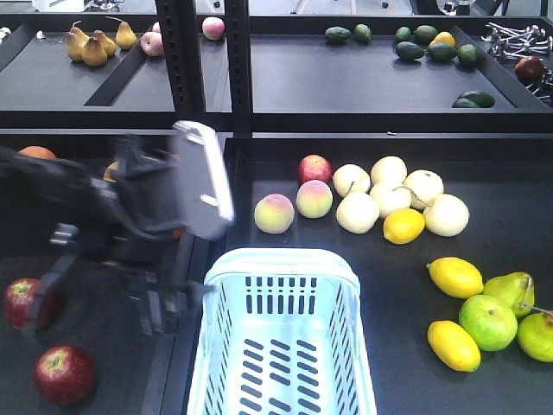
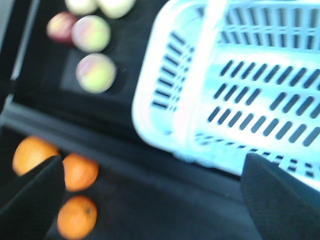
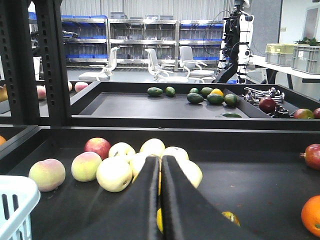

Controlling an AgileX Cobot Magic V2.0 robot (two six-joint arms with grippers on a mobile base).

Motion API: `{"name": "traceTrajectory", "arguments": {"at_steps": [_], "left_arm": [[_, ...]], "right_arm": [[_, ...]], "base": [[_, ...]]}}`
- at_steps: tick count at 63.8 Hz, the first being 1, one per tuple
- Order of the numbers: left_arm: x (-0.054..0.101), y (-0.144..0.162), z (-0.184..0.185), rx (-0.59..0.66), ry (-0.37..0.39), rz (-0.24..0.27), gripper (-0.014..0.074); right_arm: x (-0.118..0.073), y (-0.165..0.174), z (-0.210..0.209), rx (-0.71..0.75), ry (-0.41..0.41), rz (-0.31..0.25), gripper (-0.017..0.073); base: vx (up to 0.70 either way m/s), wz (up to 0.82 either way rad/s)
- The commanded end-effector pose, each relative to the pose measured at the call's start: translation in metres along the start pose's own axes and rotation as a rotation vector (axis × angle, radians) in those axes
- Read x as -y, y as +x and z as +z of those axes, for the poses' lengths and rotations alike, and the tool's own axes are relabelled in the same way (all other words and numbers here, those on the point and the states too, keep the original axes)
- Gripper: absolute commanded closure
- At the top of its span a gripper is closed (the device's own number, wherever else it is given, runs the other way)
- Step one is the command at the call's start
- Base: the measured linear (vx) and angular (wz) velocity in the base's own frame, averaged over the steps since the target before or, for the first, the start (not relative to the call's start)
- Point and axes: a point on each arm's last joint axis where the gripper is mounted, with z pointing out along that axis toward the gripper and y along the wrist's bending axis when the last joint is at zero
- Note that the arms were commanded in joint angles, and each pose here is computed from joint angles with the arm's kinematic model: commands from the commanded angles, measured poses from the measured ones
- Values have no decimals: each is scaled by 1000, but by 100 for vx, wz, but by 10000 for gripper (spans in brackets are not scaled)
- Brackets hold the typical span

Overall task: Pick three apples into basket with both arms
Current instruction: 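Reach the left gripper down onto the light-blue basket's rim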

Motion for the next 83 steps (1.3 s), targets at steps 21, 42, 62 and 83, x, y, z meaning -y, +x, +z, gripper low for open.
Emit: {"name": "traceTrajectory", "arguments": {"at_steps": [21,42,62,83], "left_arm": [[-5,-57,67,-25,22,147,-64],[-9,-63,112,-130,60,189,-30],[-11,-61,114,-154,45,214,318],[-13,-56,106,-216,46,225,602]], "right_arm": [[1,-3,-1,72,12,-8,568],[1,-3,-1,72,12,-8,568],[1,-3,-1,72,12,-8,568],[1,-3,-1,72,12,-8,568]], "base": [[0,0],[0,0],[0,0],[0,0]]}}
